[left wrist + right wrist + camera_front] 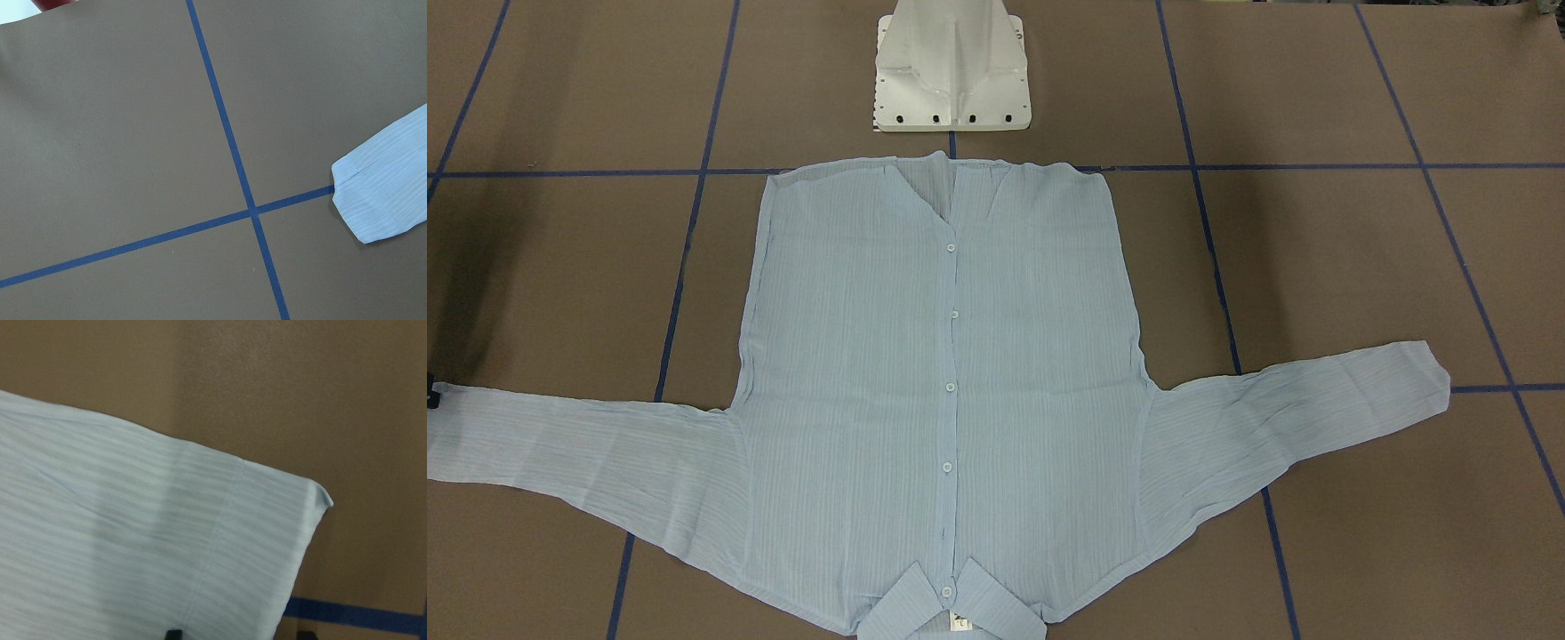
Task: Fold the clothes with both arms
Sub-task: 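Grasp the sleeve cuff with the right gripper and lift it, then carry the sleeve across the shirt body toward the other sleeve, then release the sleeve on the shirt and raise the right gripper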
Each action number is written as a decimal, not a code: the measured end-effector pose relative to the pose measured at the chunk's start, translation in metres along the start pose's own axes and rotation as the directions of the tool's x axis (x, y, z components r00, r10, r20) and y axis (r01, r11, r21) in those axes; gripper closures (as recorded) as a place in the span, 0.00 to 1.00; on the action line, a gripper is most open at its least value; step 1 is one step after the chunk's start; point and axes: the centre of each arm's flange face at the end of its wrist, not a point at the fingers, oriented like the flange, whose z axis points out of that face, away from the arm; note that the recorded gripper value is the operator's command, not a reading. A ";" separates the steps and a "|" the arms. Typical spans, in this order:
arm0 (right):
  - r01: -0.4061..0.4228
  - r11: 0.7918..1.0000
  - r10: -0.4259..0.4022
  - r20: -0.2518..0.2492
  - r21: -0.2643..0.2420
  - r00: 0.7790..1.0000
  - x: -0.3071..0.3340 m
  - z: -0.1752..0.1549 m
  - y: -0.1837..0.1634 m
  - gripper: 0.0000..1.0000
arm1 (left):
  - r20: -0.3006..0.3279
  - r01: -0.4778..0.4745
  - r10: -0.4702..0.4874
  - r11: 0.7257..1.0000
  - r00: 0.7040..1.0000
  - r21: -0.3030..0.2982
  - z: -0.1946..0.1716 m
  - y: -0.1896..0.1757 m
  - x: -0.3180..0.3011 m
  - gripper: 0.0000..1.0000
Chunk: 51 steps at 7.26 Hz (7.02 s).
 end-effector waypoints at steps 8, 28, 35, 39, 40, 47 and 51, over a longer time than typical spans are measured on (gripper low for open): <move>0.005 0.999 -0.006 0.028 0.046 1.000 -0.010 -0.026 -0.014 1.00 | 0.000 0.003 -0.003 1.000 1.000 -0.001 0.001 -0.002 -0.001 0.01; 0.008 0.951 -0.077 0.212 0.310 0.974 -0.770 -0.075 -0.123 0.00 | 0.002 0.037 -0.037 0.999 0.999 -0.031 0.016 0.006 -0.016 0.01; 0.004 0.955 -0.049 0.143 0.298 0.989 -0.772 -0.112 -0.086 0.00 | -0.038 0.200 -0.199 0.979 0.979 0.028 0.053 -0.006 0.024 0.01; -0.047 0.979 0.036 0.060 0.198 0.998 -0.600 -0.151 -0.070 0.00 | -0.069 0.271 -0.266 0.960 0.961 0.072 0.123 0.011 0.093 0.01; -0.021 0.983 0.015 0.033 0.182 0.999 -0.564 -0.167 -0.063 0.00 | -0.073 0.263 -0.257 0.960 0.964 0.096 0.139 0.010 0.097 0.01; 0.019 0.990 -0.021 0.013 0.138 1.000 -0.492 -0.182 -0.047 0.00 | -0.093 0.177 -0.172 0.983 0.981 0.045 0.225 -0.033 0.143 0.29; 0.019 0.990 -0.021 0.013 0.137 1.000 -0.491 -0.181 -0.046 0.00 | -0.078 0.183 -0.181 0.983 0.980 0.027 0.234 -0.028 0.136 0.48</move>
